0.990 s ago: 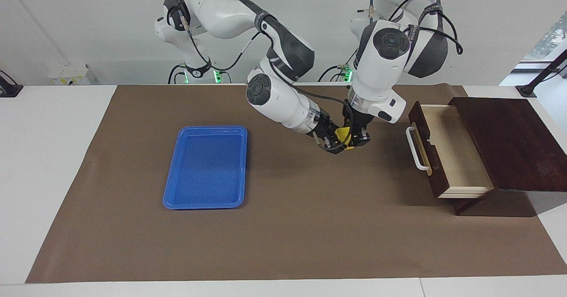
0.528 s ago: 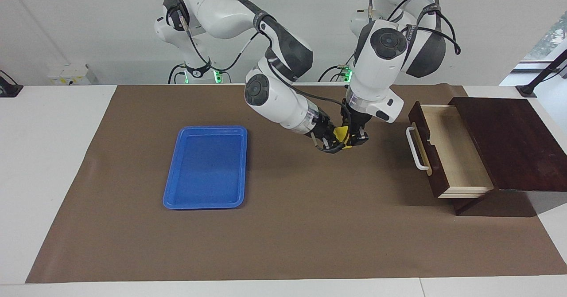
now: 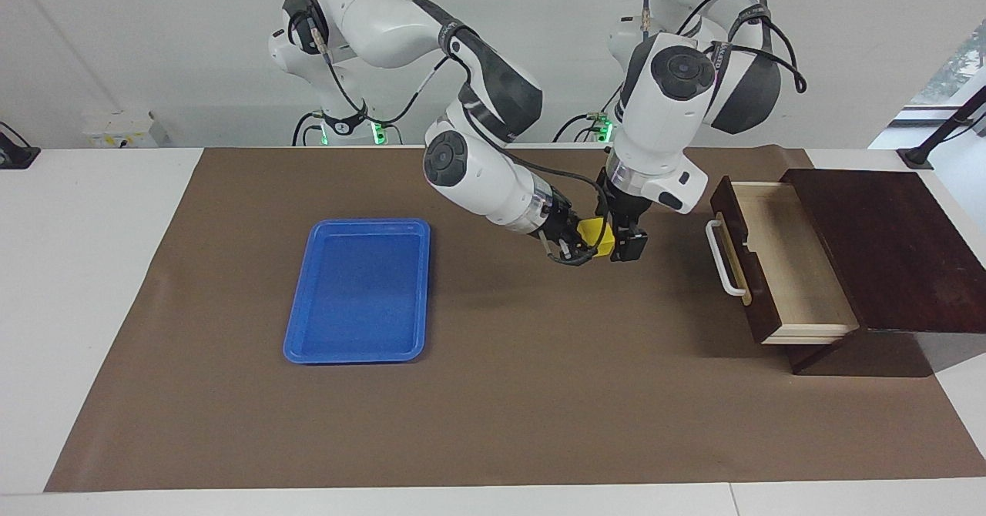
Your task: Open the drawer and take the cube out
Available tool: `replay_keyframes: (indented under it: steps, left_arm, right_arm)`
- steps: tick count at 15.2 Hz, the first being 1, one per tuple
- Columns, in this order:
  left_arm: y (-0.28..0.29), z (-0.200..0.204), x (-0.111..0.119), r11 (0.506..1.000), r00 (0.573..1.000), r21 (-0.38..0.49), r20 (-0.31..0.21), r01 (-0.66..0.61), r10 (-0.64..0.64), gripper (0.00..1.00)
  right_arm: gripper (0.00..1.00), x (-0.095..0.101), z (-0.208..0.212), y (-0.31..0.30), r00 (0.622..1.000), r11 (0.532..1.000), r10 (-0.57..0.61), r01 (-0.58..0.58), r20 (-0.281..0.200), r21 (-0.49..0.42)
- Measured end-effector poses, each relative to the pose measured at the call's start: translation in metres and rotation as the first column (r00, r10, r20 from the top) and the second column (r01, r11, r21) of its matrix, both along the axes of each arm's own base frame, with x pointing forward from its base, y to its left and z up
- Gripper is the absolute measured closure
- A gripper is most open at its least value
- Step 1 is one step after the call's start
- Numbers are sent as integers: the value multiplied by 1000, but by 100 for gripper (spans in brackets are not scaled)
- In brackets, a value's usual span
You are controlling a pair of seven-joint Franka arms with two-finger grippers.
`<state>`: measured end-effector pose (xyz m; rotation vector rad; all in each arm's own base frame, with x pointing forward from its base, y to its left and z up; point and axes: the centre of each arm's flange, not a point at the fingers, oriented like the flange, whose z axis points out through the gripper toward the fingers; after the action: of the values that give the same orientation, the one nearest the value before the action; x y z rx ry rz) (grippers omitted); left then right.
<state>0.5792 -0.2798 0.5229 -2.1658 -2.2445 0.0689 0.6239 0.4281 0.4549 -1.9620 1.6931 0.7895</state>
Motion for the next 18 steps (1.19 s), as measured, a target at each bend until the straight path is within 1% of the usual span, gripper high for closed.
replay_keyframes:
  steps: [2, 3, 5, 6, 8, 10, 14, 16, 18]
  left_arm:
    - [14, -3, 4, 1000, 1000, 14, -2, 22, -22, 0]
    - [24, -8, 6, 998, 999, 41, -3, 51, -51, 0]
    - [45, -25, 2, 984, 990, 109, -27, 141, -139, 0]
    - [56, -35, -2, 976, 985, 137, -37, 172, -168, 0]
    - [82, -53, -7, 961, 980, 193, -36, 198, -194, 0]
    - [109, -66, -12, 949, 975, 224, -44, 224, -219, 0]
    - [163, -79, -16, 929, 961, 246, -68, 276, -267, 0]
    - [173, -82, -16, 926, 958, 244, -50, 288, -284, 0]
    - [182, -82, -13, 921, 953, 249, -38, 299, -300, 0]
  right_arm:
    - [44, 8, 1, -14, 1000, 1000, -10, 10, -10, -3]
    - [44, 14, 3, -27, 1000, 1000, -15, 15, -16, -4]
    - [44, 26, 17, -63, 1000, 1000, 3, -3, -20, -4]
    - [44, 28, 26, -84, 999, 1000, 12, -12, -30, -7]
    - [44, 27, 37, -130, 999, 1000, 10, -11, -42, -22]
    - [44, 15, 33, -182, 999, 999, 17, -19, -39, -43]
    - [44, -28, -3, -303, 998, 996, 35, -38, -43, -81]
    - [44, -50, -28, -344, 997, 994, 54, -59, -52, -88]
    - [44, -66, -51, -373, 997, 995, 49, -54, -53, -87]
